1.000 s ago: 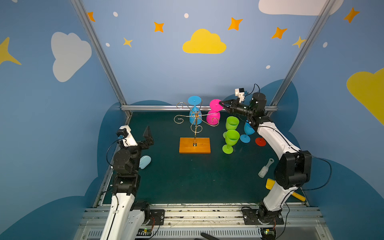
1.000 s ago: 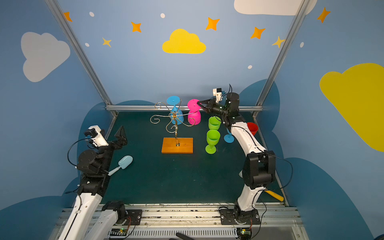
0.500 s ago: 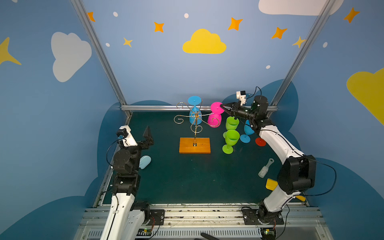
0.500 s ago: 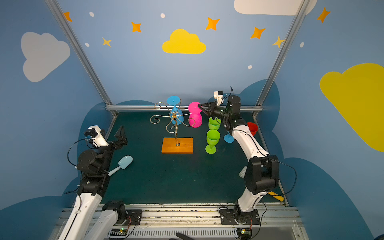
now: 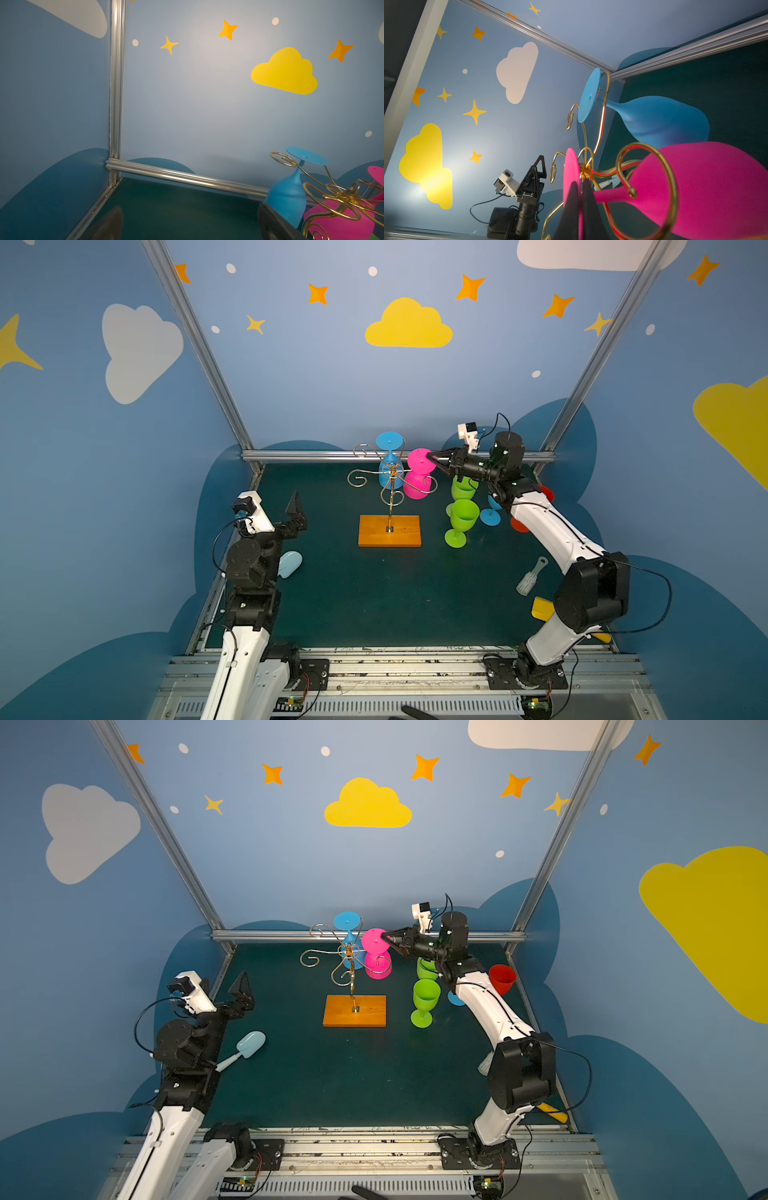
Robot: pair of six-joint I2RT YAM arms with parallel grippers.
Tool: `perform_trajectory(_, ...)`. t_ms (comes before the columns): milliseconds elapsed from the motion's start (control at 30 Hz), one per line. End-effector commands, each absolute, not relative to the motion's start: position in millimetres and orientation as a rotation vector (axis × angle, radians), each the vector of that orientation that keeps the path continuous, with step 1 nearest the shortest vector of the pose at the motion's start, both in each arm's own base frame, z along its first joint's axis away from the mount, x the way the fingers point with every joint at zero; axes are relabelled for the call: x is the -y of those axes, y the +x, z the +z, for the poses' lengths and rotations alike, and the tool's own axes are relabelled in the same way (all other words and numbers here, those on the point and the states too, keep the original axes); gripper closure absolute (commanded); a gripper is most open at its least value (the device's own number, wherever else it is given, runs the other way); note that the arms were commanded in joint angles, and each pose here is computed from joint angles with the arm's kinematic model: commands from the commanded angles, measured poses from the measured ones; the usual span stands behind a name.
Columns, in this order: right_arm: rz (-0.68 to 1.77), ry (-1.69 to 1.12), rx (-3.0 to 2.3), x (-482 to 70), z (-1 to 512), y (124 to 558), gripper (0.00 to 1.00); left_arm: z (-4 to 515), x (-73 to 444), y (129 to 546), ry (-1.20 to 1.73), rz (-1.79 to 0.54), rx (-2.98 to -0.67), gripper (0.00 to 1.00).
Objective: Take the wine glass off the wine glass rack
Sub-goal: 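Close the right gripper on the hanging magenta glass foot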
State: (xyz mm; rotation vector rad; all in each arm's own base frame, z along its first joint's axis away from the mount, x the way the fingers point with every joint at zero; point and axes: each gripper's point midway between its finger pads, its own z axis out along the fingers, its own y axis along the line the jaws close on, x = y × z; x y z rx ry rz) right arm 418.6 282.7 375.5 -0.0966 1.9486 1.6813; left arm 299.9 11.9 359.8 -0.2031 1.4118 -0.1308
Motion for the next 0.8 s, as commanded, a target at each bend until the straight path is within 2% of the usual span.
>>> perform_trajectory(0,1.668,-0.139,-1.901,-289.8,391.7,425.1,1.00,362.0,-12.4,296.6,-0.207,-0.139,-1.398,0.01)
perform_trajectory(433,1.620,-0.071,-1.886,-288.1,390.8,466.0,1.00,362.0,-13.2,296.7,-0.211,-0.138,-1.397,0.01)
perform_trajectory(767,1.593,-0.002,-1.839,-259.1,397.7,486.0,1.00,361.7,-14.0,296.7,-0.214,-0.138,-1.397,0.01)
